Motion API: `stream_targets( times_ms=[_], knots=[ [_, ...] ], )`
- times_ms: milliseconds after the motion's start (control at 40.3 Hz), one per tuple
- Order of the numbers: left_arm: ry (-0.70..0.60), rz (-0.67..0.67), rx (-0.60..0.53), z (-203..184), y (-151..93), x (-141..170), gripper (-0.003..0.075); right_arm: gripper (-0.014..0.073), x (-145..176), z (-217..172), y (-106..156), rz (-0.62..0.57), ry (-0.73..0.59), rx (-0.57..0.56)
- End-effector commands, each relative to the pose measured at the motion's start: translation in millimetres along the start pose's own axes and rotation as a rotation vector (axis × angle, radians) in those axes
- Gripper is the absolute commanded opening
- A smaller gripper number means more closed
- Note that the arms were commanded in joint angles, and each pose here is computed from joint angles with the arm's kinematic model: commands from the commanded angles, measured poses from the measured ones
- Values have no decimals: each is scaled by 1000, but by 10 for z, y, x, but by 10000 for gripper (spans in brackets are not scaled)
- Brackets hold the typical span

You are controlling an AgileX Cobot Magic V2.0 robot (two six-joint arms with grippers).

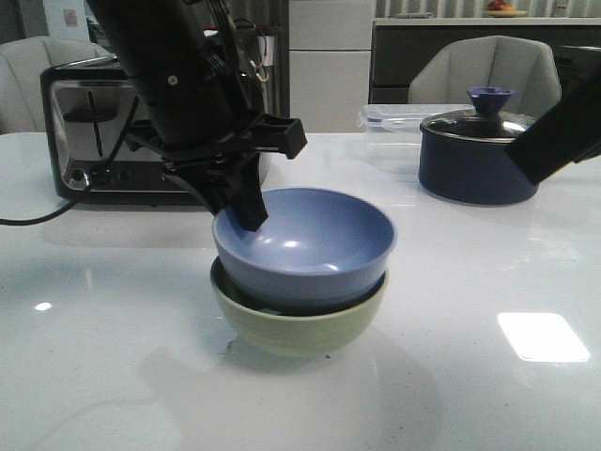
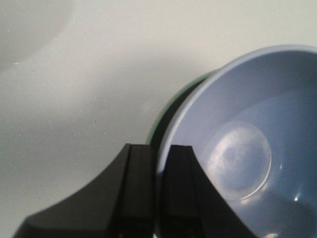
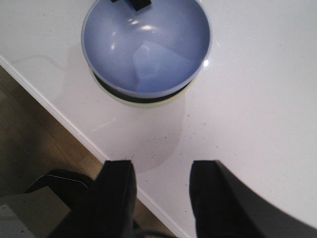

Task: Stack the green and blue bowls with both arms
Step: 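Lift the blue bowl with the left gripper and lower it into the green bowl, then open the left gripper and raise it away from the bowls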

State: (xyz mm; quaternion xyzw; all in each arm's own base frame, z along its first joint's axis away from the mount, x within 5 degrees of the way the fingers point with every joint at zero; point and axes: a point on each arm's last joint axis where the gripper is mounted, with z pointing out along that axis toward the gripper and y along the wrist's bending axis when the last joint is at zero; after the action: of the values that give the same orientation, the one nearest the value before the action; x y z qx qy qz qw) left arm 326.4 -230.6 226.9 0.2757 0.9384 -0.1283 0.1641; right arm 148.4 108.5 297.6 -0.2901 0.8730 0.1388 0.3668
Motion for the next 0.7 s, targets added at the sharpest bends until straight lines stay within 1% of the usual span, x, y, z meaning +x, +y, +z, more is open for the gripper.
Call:
stream_targets(
  times_ms=[0, 124, 174, 323, 472, 571, 670],
  knots=[
    [-117, 5, 13, -258, -66, -128, 218, 393, -111, -84, 0, -18, -90, 7],
    [-111, 1, 18, -257, -70, -123, 395, 393, -111, -84, 0, -18, -90, 7],
    [-103, 1, 19, -257, -71, -116, 430, 393, -111, -84, 0, -18, -90, 7],
    [-140, 18, 9, -450, -84, -147, 435, 393, -111, -84, 0, -18, -90, 7],
    [-198, 63, -25, -847, -110, -101, 435, 393, -111, -84, 0, -18, -90, 7],
    [-239, 88, -51, -1105, -121, 15, 435, 393, -111, -84, 0, -18, -90, 7],
    [-283, 108, -65, -1370, -151, 207, 435, 393, -111, -84, 0, -18, -90, 7]
  ],
)
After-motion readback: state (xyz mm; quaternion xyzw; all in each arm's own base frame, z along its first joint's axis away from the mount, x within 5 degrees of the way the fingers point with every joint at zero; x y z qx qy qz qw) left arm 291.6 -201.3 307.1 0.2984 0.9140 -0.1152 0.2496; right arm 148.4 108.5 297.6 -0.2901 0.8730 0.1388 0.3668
